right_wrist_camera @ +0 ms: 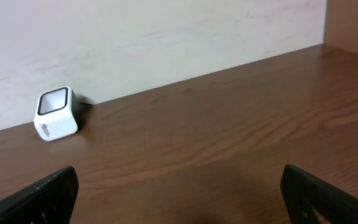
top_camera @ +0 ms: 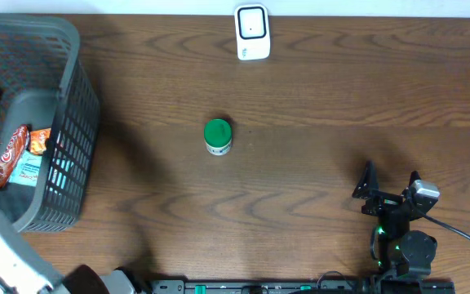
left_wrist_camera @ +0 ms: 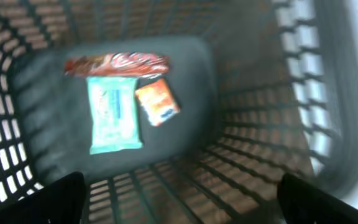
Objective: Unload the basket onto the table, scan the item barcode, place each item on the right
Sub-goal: 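Return the left gripper into the basket and grasp the mint-green wipes pack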
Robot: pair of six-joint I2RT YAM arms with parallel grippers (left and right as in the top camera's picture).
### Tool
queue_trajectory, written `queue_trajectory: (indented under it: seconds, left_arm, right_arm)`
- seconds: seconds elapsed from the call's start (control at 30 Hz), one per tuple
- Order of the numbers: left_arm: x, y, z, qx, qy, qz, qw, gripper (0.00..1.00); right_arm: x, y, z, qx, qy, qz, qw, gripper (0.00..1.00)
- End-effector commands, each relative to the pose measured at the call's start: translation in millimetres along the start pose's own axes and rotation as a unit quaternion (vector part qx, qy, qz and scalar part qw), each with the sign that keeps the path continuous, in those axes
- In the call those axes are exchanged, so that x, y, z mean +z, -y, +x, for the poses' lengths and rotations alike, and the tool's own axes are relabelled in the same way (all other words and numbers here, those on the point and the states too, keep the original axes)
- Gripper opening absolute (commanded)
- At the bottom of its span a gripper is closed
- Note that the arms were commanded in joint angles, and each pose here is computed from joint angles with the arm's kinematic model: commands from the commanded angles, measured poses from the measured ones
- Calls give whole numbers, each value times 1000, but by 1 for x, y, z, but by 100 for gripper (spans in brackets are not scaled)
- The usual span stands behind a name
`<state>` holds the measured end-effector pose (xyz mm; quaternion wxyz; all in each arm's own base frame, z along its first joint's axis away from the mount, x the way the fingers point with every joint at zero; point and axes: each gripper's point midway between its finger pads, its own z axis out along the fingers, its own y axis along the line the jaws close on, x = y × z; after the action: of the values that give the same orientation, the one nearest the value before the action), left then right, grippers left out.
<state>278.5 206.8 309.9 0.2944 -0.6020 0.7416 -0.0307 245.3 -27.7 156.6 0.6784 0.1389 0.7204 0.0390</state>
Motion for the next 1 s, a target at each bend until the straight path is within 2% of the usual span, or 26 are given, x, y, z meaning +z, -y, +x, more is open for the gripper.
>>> queue_trajectory:
  seconds: [0.0,0.4,0.7,0.97]
  left_arm:
    - [37,-29,6,-38,-65,-4,997,98]
    - [125,-93,36,-62,-96,-44,992,98]
    - [153,-106,48,-62,-95,-44,993,98]
    - [186,-126,51,-56,-110,-88,988,98]
  right_arm:
    - [0,3,1,4,-1,6,1000,99]
    - [0,2,1,4,-1,6,1000,99]
    - [0,3,1,4,-1,6,1000,99]
    - [0,2,1,4,-1,6,1000,99]
